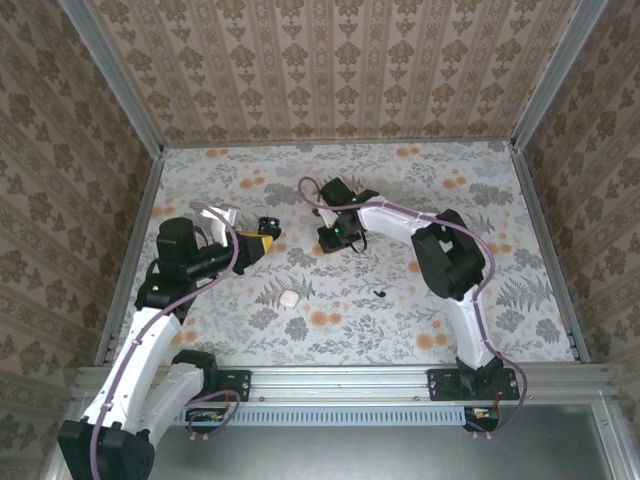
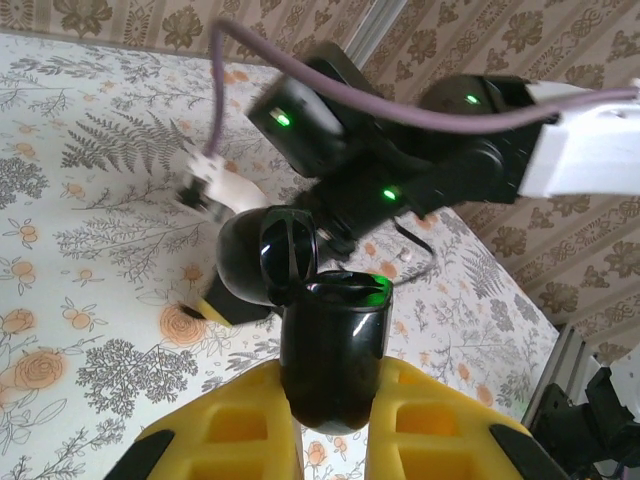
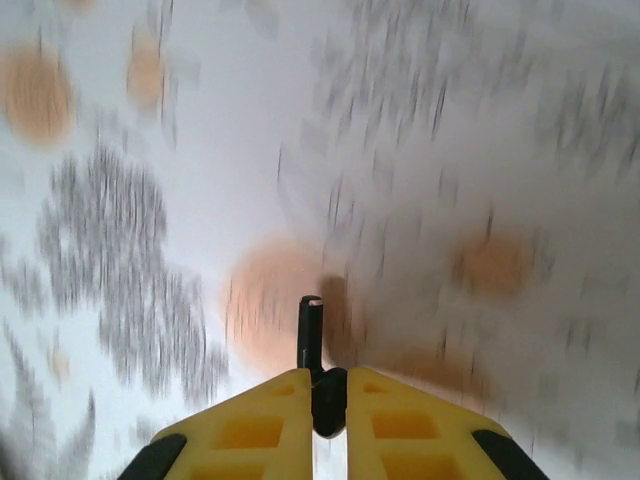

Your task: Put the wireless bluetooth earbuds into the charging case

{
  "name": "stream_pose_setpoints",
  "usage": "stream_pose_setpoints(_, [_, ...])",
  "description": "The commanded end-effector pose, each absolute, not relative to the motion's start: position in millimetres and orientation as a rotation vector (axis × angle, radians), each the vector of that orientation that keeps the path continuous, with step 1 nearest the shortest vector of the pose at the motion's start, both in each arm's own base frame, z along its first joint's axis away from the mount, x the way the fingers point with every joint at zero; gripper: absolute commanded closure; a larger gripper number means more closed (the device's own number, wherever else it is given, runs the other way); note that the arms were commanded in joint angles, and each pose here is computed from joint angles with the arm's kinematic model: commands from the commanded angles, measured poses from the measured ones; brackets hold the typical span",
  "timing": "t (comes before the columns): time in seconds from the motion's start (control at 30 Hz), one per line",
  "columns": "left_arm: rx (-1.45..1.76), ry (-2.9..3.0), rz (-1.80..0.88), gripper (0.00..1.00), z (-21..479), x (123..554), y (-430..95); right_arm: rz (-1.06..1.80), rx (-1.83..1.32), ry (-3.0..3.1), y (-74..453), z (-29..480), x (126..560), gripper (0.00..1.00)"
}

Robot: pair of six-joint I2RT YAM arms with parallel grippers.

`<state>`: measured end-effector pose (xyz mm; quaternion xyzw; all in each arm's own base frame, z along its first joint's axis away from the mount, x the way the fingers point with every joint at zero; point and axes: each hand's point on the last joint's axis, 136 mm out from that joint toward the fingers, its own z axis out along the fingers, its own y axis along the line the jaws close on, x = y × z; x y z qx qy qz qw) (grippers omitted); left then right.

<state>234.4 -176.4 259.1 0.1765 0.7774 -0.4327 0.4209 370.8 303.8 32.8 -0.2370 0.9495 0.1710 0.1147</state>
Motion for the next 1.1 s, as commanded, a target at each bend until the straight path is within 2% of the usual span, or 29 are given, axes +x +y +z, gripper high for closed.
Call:
stream_pose_setpoints(0.0, [0.463,1.925,-1.125,1.0,262.8,231.1,-183.1,0.624,-0.843,2.75,297.4,45.7,333.9,0.87])
stream_pose_setpoints(0.1, [0.466,1.93,-1.129,1.0,260.6,228.9,-186.6,0.637,-0.933,2.815,280.5,35.7,301.1,0.87])
stream_pose_setpoints(0.23, [0.472,1.934,-1.125,1.0,257.6,227.0,-191.8,0.627,-1.0,2.873,267.0,29.6,285.4,0.84])
stream_pose_setpoints(0.37, [0.483,1.941,-1.116,1.0,253.3,225.1,-196.7,0.559,-0.939,2.914,257.5,35.4,297.2,0.6])
stream_pose_setpoints(0.5, [0.487,1.943,-1.111,1.0,251.2,225.5,-199.7,0.57,-0.754,2.907,248.0,64.5,312.9,0.51])
stream_pose_setpoints(0.67, [0.495,1.95,-1.092,1.0,249.5,226.5,-199.5,0.612,-0.451,2.892,240.6,103.1,315.0,0.51])
stream_pose_setpoints(0.8, [0.497,1.96,-1.075,1.0,244.5,228.7,-198.9,0.713,-0.192,2.892,248.5,105.1,298.4,0.55])
stream_pose_setpoints(1.0, [0.508,1.982,-1.072,1.0,238.3,232.7,-200.9,0.72,-0.205,2.946,286.5,73.7,257.4,0.67])
stream_pose_setpoints(1.07, [0.515,1.987,-1.076,1.0,237.0,233.5,-202.1,0.726,-0.217,2.951,299.0,61.9,257.1,0.7])
